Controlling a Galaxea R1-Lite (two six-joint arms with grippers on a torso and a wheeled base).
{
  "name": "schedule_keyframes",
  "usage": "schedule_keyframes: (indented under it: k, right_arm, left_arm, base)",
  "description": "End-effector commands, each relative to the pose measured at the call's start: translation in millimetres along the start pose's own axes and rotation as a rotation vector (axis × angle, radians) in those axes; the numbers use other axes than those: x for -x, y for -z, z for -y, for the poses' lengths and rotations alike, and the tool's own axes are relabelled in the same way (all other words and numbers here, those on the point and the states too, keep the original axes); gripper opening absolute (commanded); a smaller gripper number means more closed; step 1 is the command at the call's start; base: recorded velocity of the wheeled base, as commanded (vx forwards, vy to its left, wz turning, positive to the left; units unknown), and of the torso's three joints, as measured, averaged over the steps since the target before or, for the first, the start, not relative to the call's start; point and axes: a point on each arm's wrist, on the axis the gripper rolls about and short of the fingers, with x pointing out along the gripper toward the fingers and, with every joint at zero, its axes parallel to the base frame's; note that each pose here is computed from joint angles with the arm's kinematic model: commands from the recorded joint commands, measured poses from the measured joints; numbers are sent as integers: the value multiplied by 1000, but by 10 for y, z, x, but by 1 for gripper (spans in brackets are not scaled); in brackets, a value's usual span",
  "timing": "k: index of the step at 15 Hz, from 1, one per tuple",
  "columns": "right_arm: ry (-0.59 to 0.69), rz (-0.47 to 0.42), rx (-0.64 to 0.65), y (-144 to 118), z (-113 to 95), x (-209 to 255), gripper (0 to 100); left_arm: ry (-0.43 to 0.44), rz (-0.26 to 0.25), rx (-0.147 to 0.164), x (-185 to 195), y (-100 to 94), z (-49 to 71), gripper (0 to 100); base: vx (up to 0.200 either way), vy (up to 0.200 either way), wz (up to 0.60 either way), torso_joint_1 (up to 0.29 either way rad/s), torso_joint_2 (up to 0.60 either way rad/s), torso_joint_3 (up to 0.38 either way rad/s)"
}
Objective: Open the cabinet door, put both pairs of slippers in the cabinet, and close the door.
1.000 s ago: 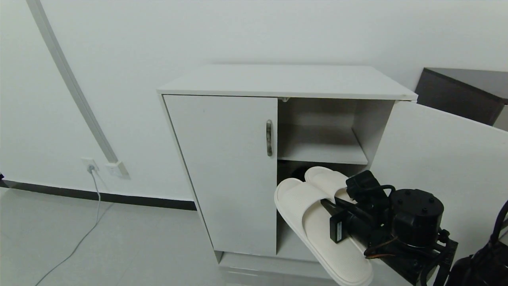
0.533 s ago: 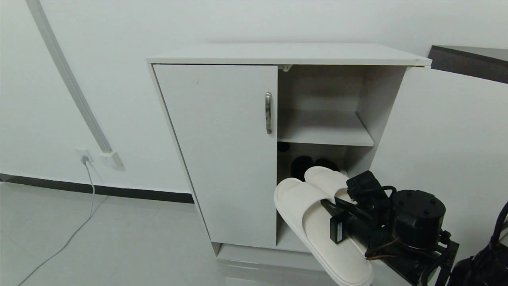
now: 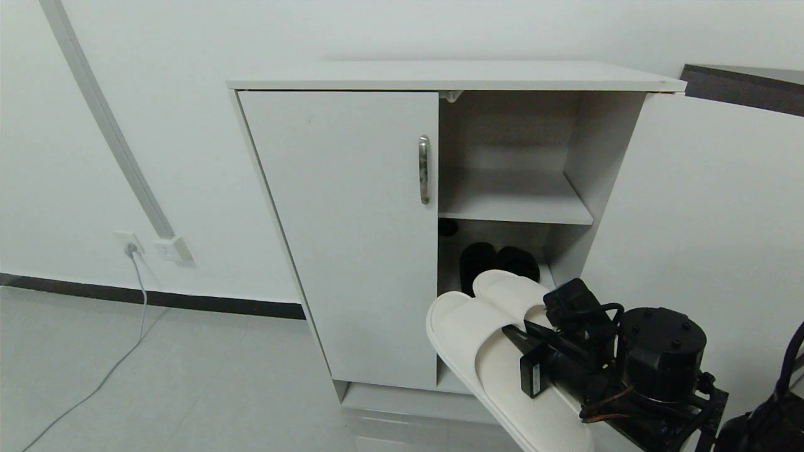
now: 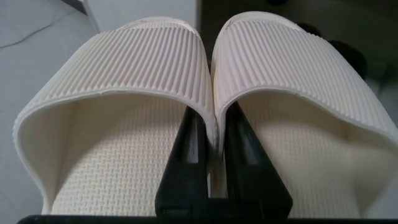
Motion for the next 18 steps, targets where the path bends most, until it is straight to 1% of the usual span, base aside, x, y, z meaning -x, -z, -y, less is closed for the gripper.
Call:
schedule_keyframes:
  k: [1, 5, 7, 9, 10, 11, 12, 14, 16, 17, 18]
  right_arm:
    - [-16, 3, 1, 35, -4, 28, 0]
    - [-13, 44, 46, 145, -10, -29, 0]
    - [-7, 33, 57, 199, -16, -51, 0]
    - [39, 35, 78, 179, -51, -72, 0]
    - [112, 44, 76, 123, -122, -128, 0]
    - [181, 28, 79, 99, -169, -174, 0]
    - [253, -4, 86, 44, -276, -227, 0]
    - [257, -33, 87, -59, -290, -179, 0]
    - [245, -21, 70, -216, -317, -115, 0]
    - [230, -27, 54, -377, -356, -64, 0]
    - [222, -37, 8, -480, -384, -56, 0]
  left_arm:
    - [1, -2, 0, -1, 1, 0, 0]
    - [0, -2, 0, -1, 1, 0, 0]
    - [1, -2, 0, -1, 1, 0, 0]
    - [0, -2, 0, -1, 1, 0, 0]
    - [0, -2, 0, -1, 1, 0, 0]
    - [0, -2, 0, -1, 1, 0, 0]
    - [0, -2, 0, -1, 1, 0, 0]
    - [1, -2, 0, -1, 1, 0, 0]
    - [0, -2, 0, -1, 1, 0, 0]
    - [1, -2, 0, -1, 1, 0, 0]
    - [0, -2, 0, -1, 1, 0, 0]
  base:
    - [0, 0, 0, 0, 0, 0]
    - [0, 0, 0, 0, 0, 0]
    - [0, 0, 0, 0, 0, 0]
    - [0, 0, 0, 0, 0, 0]
    - [0, 0, 0, 0, 0, 0]
    - [0, 0, 0, 0, 0, 0]
    - [0, 0, 0, 0, 0, 0]
    - [0, 0, 0, 0, 0, 0]
    - [0, 0, 0, 0, 0, 0]
    - [0, 0, 0, 0, 0, 0]
    - [0, 0, 0, 0, 0, 0]
